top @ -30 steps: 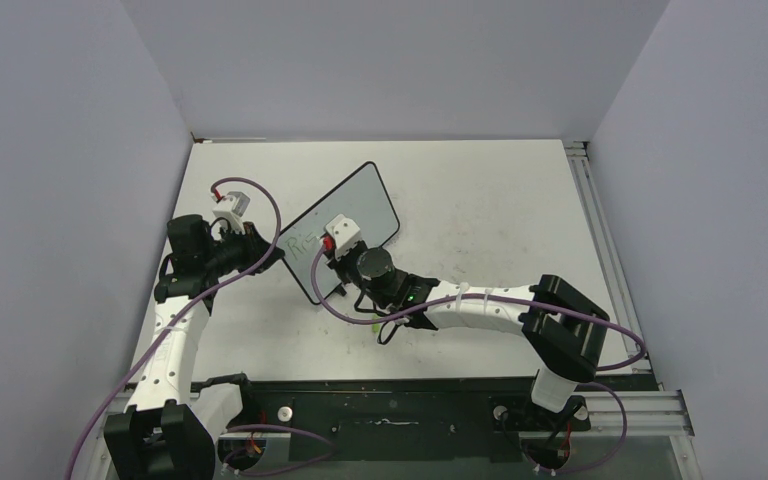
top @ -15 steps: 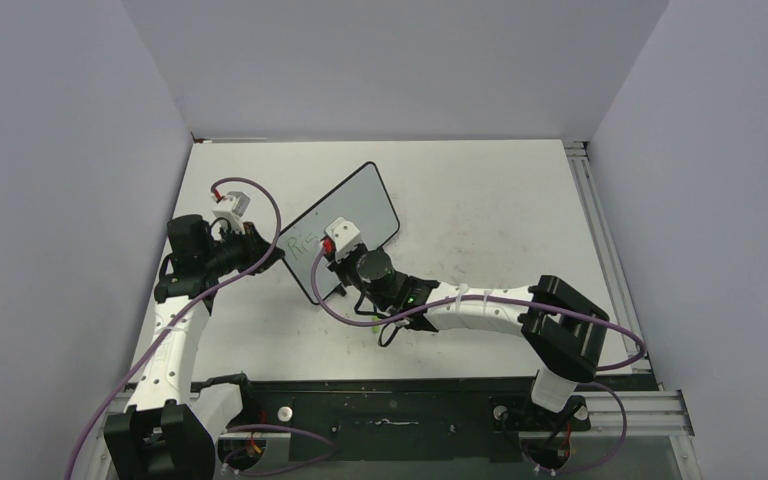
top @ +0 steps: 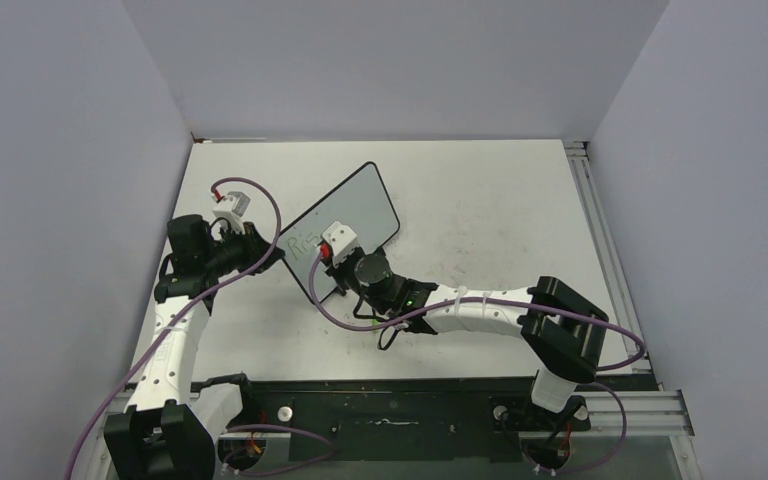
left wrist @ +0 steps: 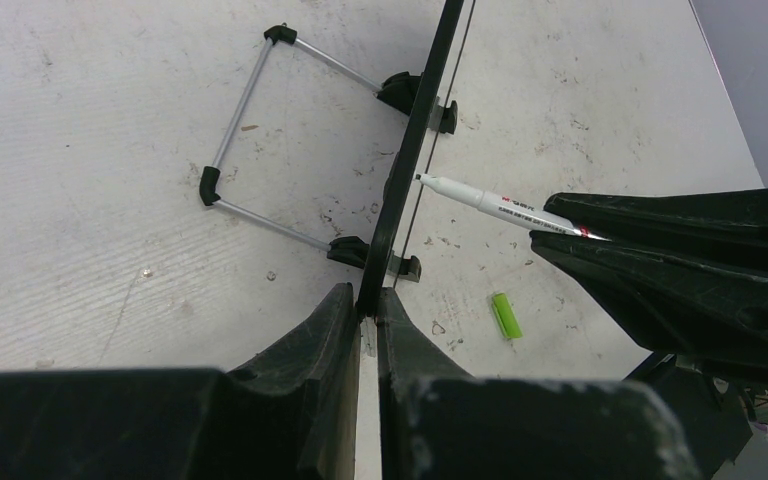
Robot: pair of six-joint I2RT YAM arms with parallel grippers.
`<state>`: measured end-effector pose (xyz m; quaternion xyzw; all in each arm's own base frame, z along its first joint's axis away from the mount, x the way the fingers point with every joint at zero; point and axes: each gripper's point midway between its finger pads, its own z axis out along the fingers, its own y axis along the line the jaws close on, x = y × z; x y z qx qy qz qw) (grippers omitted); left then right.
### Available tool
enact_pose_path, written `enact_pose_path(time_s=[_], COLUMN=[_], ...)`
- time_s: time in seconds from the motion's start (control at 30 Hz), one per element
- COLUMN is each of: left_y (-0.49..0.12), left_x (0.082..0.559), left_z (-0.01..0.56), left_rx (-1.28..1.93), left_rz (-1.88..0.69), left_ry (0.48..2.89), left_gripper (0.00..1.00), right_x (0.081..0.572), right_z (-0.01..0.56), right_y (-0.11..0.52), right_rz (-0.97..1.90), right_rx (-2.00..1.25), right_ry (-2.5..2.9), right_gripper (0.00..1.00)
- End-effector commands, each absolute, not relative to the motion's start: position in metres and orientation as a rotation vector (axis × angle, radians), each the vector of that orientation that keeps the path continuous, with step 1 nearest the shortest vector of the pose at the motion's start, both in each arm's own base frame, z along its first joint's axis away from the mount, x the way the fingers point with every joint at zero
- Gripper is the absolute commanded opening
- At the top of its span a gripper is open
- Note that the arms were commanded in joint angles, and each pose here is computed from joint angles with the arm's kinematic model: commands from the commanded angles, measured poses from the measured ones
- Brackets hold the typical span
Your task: Write a sentence on the whiteboard
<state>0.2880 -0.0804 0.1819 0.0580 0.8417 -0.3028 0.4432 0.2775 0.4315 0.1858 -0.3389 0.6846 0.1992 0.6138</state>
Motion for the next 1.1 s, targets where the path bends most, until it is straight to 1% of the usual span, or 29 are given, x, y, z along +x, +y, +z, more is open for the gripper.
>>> enact_pose_path(time_s=[0.0, 0.43, 0.6, 0.77, 0.9, 1.07], left_y=[-0.080, -0.080, -0.080, -0.081, -0.080, -0.080], left_x=[0.296, 0.296, 0.296, 0.296, 0.296, 0.296], left_z=[0.212, 0.212, 0.211, 0.211, 0.211, 0.211], left_rx=[0.187, 0.185, 0.186, 0.187, 0.185, 0.184], left_rz=[-0.732, -0.732, -0.733, -0.734, -0.733, -0.733], left_ry=[1.998, 2.000, 2.001, 2.001, 2.001, 2.002], left_gripper=[0.00, 0.00, 0.00, 0.00, 0.00, 0.00], right_x=[0.270, 0.269, 0.278, 0.296, 0.308, 0.310], right_z=[0.188, 0.195, 0.217, 0.225, 0.229, 0.235], right_y=[0.441, 0.435, 0.416, 0.403, 0.400, 0.405], right_rz=[0.504, 0.485, 0.442, 0.476, 0.490, 0.527], right_rx=[-0.794, -0.777, -0.692, -0.641, -0.632, -0.646], right_ry=[1.558, 1.547, 1.536, 1.540, 1.529, 1.506], right_gripper=[0.05, 0.05, 0.05, 0.05, 0.05, 0.05])
